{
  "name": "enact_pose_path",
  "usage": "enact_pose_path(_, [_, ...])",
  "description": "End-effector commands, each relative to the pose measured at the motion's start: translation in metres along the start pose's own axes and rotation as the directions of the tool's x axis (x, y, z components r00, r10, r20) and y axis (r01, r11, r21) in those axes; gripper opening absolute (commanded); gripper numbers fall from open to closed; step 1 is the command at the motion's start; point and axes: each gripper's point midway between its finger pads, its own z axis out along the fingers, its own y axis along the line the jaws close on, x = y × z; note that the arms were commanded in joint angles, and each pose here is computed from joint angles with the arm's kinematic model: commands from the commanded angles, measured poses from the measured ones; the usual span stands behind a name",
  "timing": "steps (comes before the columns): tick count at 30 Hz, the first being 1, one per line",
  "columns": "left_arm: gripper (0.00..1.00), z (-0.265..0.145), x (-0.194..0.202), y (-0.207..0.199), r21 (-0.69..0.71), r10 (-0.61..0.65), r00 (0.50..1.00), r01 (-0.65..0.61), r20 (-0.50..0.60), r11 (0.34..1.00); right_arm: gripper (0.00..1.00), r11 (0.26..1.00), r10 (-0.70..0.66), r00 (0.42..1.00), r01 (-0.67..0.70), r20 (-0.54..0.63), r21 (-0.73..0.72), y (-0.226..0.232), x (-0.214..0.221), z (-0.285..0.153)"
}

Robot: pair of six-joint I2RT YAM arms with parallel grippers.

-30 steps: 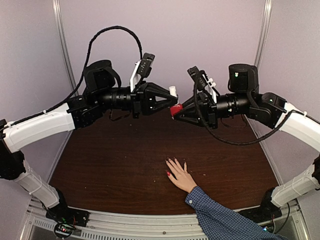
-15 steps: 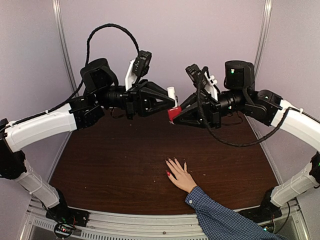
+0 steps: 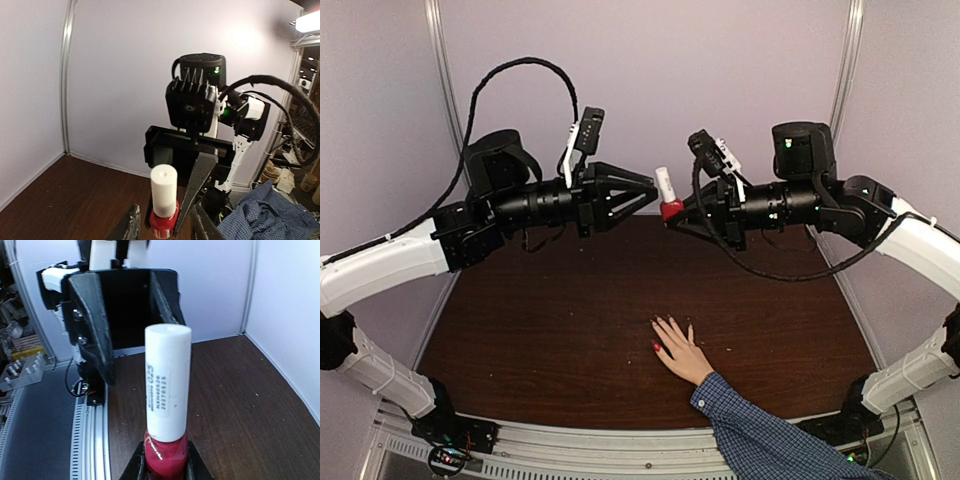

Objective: Paint the nails
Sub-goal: Screw the nail polish bottle cap onto the nail polish bottle.

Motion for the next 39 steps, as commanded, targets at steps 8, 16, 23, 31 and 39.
enact_pose_path(8, [0.38, 0.013, 0.003, 0.045, -0.239, -0.012, 1.000, 0.015, 0.015, 0.971, 0.00, 0.928, -0.023, 0.997, 0.051, -0.078, 0.370, -0.052, 0.006, -0.004])
enact_pose_path(16, [0.35, 0.029, 0.000, 0.051, -0.244, -0.036, 0.998, 0.046, 0.044, 0.969, 0.00, 0.888, -0.038, 0.990, 0.097, -0.139, 0.449, -0.056, 0.016, 0.004])
enact_pose_path(23, [0.22, 0.039, 0.010, 0.057, -0.235, -0.083, 0.996, 0.090, 0.040, 0.968, 0.00, 0.872, -0.042, 0.987, 0.113, -0.156, 0.477, -0.058, 0.019, 0.006])
enact_pose_path(31, [0.18, 0.040, 0.015, 0.058, -0.235, -0.098, 0.995, 0.103, 0.033, 0.967, 0.00, 0.870, -0.042, 0.987, 0.113, -0.156, 0.481, -0.058, 0.018, 0.004])
enact_pose_path(39, [0.29, 0.039, 0.020, 0.061, -0.253, -0.106, 0.994, 0.107, 0.017, 0.962, 0.00, 0.862, -0.042, 0.987, 0.114, -0.155, 0.495, -0.060, 0.016, 0.002])
